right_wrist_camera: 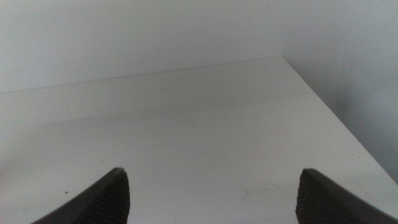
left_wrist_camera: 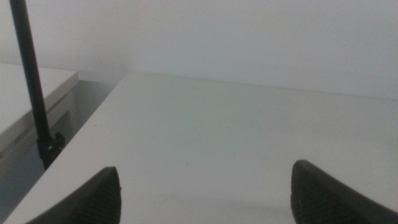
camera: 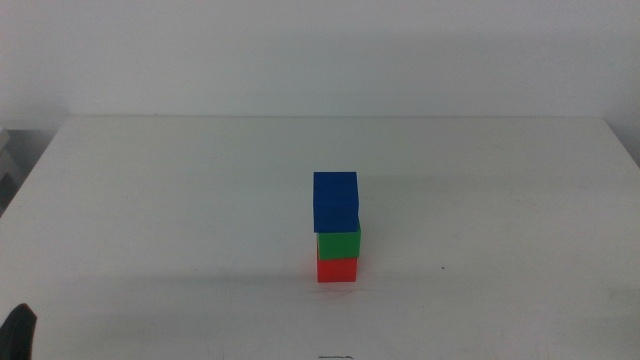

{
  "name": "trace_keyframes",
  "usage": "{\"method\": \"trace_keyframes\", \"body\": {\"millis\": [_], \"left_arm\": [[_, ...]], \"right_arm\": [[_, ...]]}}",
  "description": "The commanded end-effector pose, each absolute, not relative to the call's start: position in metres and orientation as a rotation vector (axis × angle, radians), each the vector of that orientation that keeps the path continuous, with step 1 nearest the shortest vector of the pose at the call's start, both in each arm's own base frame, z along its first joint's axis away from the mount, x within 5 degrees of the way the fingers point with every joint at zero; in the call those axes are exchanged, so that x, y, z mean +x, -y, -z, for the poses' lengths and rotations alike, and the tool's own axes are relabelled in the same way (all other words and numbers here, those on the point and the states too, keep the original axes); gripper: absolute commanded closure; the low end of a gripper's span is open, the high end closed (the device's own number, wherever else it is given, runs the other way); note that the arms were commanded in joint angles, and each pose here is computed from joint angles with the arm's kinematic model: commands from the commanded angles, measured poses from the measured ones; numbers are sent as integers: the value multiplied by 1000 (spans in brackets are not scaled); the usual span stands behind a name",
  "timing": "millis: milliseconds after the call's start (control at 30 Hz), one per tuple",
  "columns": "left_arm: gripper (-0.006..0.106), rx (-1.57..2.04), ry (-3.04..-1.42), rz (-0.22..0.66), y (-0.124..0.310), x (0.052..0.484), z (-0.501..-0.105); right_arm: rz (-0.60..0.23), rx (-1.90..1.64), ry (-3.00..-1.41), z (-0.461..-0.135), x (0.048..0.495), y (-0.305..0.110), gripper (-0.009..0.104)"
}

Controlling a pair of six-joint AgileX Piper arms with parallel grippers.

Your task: Stack red cubes first, then green, then blue cubes in a specific spot.

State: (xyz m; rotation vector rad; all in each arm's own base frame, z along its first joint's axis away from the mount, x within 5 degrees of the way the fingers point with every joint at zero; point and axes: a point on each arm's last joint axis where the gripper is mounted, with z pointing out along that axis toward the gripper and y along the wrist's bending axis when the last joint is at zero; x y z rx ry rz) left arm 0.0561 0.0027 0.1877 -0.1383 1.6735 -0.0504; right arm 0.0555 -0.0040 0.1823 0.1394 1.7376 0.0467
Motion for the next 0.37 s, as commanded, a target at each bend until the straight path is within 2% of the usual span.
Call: {"method": "trace_keyframes", "body": {"millis": [0,333], "left_arm": [[7,-119,-1570,73,-2,55,-197],[7,-88,-1572,105,1,55,-197]], "right_arm": [[-45,117,-1627,-196,54,3,2],[-45,117,-1627,-196,54,3,2]]}}
